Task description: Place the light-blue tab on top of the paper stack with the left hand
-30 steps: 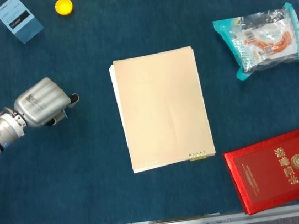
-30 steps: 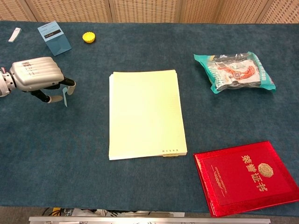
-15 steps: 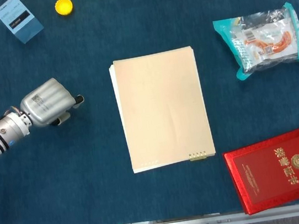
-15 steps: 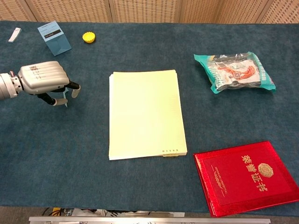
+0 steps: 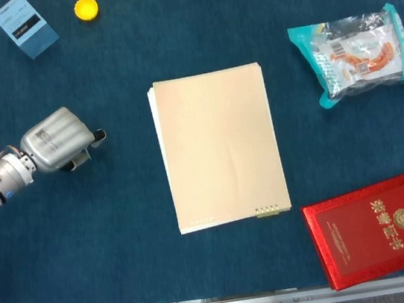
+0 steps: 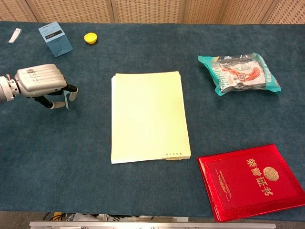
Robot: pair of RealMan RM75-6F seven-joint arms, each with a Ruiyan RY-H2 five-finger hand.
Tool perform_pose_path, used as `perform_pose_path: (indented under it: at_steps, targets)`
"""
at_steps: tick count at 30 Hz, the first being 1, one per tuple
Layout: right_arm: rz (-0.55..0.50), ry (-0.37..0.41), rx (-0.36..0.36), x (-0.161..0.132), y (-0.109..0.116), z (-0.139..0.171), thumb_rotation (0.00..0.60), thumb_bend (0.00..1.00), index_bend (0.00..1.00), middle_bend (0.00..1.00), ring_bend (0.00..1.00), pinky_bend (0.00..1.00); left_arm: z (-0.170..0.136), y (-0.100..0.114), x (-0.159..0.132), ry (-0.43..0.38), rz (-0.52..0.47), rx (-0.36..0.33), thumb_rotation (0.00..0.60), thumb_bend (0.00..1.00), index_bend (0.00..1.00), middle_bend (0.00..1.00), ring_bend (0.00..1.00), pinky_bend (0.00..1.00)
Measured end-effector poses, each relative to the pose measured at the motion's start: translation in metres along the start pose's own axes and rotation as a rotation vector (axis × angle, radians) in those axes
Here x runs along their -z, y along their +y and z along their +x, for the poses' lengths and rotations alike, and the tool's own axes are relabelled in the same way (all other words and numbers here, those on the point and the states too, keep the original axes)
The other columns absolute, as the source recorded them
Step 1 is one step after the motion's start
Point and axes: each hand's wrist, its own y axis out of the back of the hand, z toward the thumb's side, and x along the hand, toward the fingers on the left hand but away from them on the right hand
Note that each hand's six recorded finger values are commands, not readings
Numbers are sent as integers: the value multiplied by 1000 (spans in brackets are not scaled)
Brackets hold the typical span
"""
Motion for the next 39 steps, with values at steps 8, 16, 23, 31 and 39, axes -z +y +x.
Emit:
perform_pose_path:
  at_steps: [8, 16, 23, 31, 39]
  targets:
    - [1, 4, 1, -3, -1, -1, 600, 209, 238, 379, 401, 514, 0, -8, -1, 0, -9, 17, 600, 339, 453, 1000, 1000, 968]
    - [3, -3, 3, -2, -1, -2, 600, 210, 238, 379, 401, 514, 2, -12, -1, 10, -34, 22, 600, 339, 458, 1000, 1000, 968]
    - [4, -6, 5, -2, 0, -1, 600, 209, 238, 379, 403, 513, 5, -13, 0, 15, -41, 23, 600, 339, 463, 1000, 1000, 968]
    - [7, -6, 12, -3, 2, -2, 600, 210, 238, 378, 404, 513, 6, -14, 1, 21, -54, 22, 600, 339, 480, 1000, 1000, 968]
    - [9, -10, 15, -1, 2, -2, 600, 210, 238, 379, 404, 513, 8, -17, -2, 20, -66, 25, 600, 340, 507, 1000, 1000, 968]
